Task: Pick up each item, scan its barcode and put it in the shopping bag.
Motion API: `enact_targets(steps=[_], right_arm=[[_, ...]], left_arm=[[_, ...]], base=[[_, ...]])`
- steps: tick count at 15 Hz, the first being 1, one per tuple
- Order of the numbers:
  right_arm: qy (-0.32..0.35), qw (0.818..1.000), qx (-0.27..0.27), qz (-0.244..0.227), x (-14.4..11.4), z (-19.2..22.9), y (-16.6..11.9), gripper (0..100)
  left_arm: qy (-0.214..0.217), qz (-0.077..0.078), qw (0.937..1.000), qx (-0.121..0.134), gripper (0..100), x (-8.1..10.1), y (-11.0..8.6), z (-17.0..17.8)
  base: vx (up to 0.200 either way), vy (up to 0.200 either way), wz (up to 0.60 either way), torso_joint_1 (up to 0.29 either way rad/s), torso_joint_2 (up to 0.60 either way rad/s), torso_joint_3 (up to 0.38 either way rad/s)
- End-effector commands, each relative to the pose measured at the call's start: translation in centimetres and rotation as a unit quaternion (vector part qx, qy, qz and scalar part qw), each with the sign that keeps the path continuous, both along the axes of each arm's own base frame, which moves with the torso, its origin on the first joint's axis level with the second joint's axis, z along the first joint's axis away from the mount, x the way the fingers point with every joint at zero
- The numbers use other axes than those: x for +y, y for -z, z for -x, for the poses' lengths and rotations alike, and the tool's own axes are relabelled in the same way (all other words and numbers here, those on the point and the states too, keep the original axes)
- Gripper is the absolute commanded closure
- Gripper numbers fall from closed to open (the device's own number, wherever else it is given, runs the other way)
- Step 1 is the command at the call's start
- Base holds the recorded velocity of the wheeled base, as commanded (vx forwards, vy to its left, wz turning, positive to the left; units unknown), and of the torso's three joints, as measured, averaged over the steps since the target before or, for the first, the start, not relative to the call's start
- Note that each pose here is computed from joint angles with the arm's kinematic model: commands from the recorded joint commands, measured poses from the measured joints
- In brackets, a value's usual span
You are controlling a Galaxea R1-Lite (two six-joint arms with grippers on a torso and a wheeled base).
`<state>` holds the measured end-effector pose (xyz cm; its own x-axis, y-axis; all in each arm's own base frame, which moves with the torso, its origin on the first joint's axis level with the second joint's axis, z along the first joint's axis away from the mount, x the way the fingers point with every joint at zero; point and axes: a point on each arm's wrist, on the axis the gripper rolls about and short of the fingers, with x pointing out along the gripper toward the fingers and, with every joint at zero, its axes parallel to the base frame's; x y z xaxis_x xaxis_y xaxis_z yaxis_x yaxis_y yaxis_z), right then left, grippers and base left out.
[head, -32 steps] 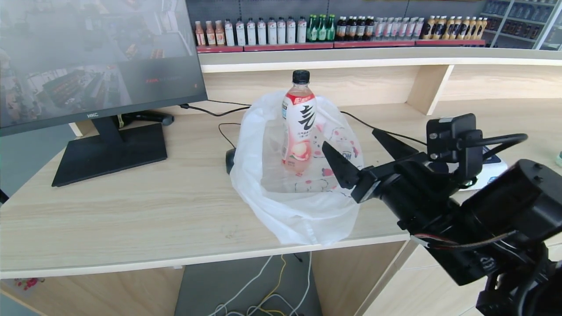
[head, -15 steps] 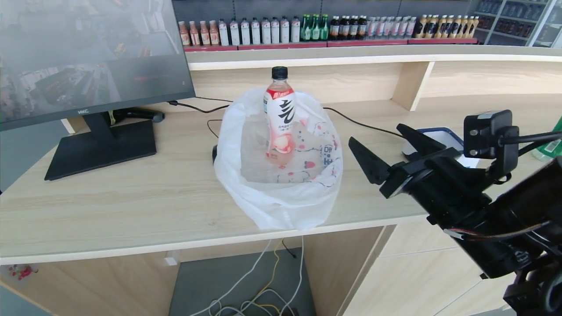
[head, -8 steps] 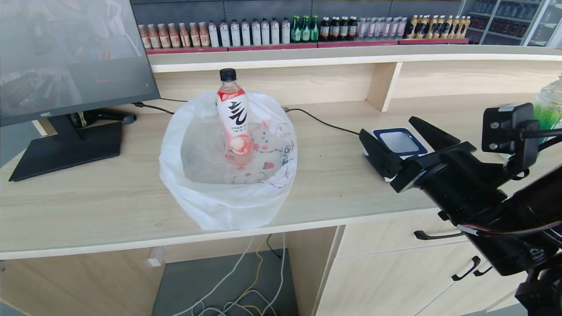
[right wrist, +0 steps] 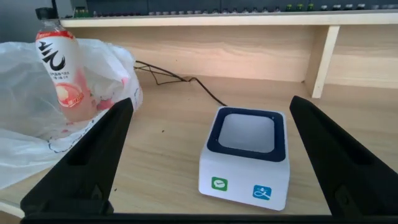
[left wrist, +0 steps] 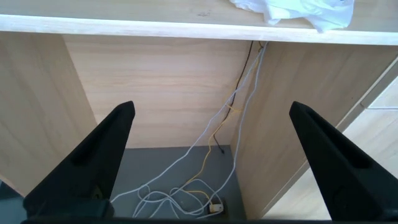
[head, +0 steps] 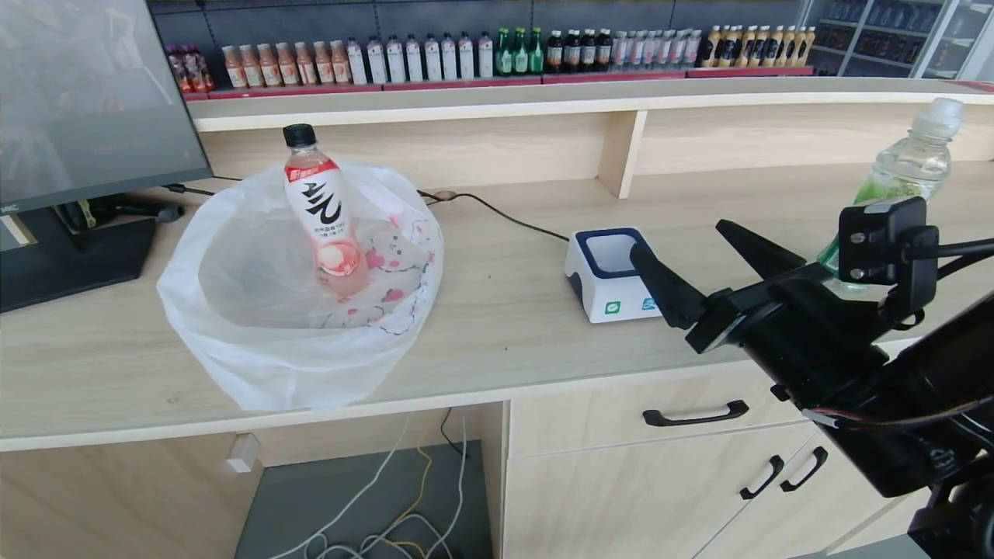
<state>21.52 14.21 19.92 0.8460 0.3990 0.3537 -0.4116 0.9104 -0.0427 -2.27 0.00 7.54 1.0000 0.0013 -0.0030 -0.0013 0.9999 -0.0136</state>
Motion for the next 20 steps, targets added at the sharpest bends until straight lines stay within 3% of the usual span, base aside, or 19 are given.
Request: enact_targets(steps=[1,16,20], right_arm=[[0.0,1.0,0.0,0.001,0.15,-0.2,0.1,0],[0.001,1.0,-0.001,0.009,0.28,-0.06,0.2,0],[0.004,1.0,0.004,0.012,0.09,-0.06,0.45,0]], left_arm=[[0.0,0.0,1.0,0.0,0,0.0,0.0,0.0],[0.0,0.0,1.0,0.0,0,0.0,0.0,0.0],[0.0,-0.001,1.0,0.0,0,0.0,0.0,0.0]], base=[[0.0,-0.2,0.0,0.002,0.0,-0.002],[0.0,-0.2,0.0,0.002,0.0,0.002],[0.0,0.0,0.0,0.0,0.0,0.0]])
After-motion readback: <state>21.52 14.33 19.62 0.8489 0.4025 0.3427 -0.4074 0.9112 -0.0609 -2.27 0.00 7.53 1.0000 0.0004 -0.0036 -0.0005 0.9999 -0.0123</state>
